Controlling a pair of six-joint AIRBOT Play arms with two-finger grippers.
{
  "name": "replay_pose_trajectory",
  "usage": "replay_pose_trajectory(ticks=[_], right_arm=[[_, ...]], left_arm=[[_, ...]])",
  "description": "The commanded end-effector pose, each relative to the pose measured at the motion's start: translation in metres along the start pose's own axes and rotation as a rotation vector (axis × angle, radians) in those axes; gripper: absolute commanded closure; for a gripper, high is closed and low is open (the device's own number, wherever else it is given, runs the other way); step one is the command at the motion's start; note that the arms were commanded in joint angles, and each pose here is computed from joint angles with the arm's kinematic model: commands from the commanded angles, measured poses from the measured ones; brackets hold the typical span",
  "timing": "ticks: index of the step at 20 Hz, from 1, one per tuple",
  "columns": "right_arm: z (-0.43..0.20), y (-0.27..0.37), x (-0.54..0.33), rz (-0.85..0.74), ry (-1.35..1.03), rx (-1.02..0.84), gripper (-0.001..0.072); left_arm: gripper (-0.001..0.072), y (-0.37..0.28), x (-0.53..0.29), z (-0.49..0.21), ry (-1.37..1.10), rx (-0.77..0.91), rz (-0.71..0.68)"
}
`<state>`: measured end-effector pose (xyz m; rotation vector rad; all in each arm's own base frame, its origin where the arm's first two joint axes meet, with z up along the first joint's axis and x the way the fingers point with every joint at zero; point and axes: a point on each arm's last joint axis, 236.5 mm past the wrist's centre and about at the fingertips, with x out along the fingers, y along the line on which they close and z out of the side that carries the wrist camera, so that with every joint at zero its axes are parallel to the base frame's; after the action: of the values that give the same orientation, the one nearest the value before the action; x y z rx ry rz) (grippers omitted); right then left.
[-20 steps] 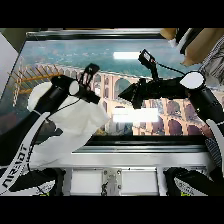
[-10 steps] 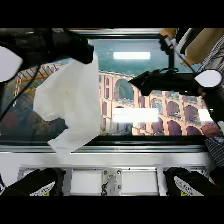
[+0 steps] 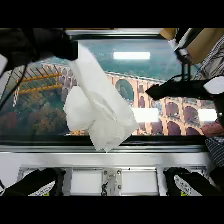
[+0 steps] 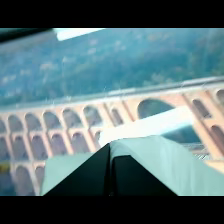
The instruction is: Fold the clothes and pants, and hang the long-sleeved shirts on hangers.
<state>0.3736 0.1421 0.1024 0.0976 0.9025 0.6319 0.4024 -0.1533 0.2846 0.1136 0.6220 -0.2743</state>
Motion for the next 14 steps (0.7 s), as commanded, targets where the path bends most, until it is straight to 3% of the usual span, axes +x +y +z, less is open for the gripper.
replay_pose_trajectory(ticks=[1, 6, 14], right_arm=[[-0.081, 0.021, 0.058, 0.088, 0.255, 0.010, 0.0031], [-0.145, 0.051, 0.112, 0.186, 0.457, -0.098, 0.0031], [-0.128, 0.052, 0.136, 0.133, 0.361, -0.128, 0.0041]], left_arm=[[0.0694, 0.048, 0.065, -0.111, 0.293, -0.208, 0.041], [0.0694, 0.067, 0.102, -0.209, 0.464, -0.519, -0.020], [0.0694, 0.071, 0.108, -0.230, 0.488, -0.522, -0.014]])
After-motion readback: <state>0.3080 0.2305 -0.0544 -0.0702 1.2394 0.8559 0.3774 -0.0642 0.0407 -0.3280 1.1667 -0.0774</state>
